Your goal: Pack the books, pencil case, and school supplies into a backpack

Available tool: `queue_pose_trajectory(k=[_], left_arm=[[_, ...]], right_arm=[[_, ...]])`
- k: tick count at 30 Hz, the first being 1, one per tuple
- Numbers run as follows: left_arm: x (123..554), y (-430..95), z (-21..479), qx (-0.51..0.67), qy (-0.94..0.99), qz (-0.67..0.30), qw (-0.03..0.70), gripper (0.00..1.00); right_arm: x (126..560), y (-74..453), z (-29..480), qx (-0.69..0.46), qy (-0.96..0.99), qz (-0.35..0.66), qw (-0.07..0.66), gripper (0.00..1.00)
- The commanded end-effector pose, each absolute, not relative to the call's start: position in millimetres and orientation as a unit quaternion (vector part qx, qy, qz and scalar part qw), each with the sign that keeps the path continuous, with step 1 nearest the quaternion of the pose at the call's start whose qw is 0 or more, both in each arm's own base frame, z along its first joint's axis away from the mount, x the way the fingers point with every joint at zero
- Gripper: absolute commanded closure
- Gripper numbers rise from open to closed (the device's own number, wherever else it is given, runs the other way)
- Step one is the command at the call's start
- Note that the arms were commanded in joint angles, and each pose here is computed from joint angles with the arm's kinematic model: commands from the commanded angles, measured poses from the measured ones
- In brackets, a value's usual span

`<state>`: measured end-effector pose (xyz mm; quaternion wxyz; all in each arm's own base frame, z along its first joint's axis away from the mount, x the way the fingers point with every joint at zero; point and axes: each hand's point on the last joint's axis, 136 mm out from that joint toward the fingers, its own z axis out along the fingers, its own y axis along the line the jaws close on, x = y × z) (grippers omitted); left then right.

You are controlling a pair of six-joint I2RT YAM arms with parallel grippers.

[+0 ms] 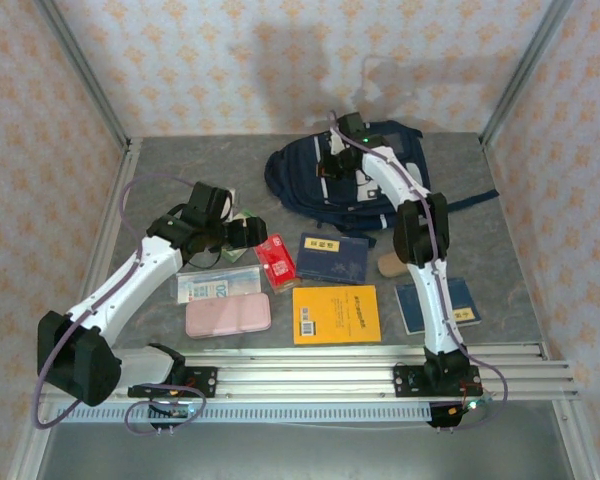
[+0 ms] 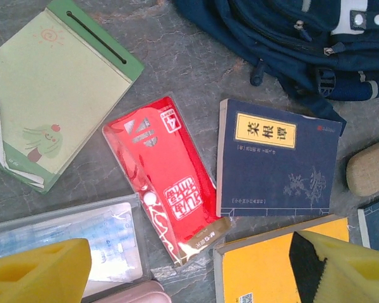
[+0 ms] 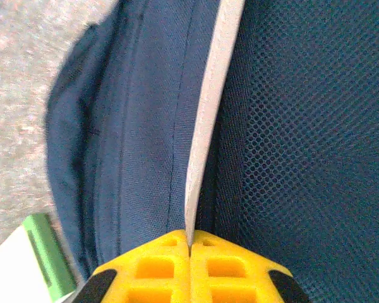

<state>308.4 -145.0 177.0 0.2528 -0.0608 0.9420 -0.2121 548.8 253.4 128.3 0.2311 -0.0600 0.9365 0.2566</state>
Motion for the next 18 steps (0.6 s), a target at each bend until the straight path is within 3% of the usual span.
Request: queue_pose_trajectory(k=[1, 14, 18], left_arm=[[308, -135, 189, -0.058, 0.939, -0.195, 0.278, 0.16], [298, -126, 202, -0.060, 0.935, -0.187, 0.295, 0.17], [296, -121, 205, -0.064, 0.935, -0.178, 0.301, 0.17]], right_arm=[[541, 236, 222, -0.054, 0.916, 0.254, 0.305, 1.00], [484, 231, 289, -0.029, 0.895, 0.306, 0.323, 1.00], [455, 244, 283, -0.047, 0.906, 0.297, 0.297, 1.00]])
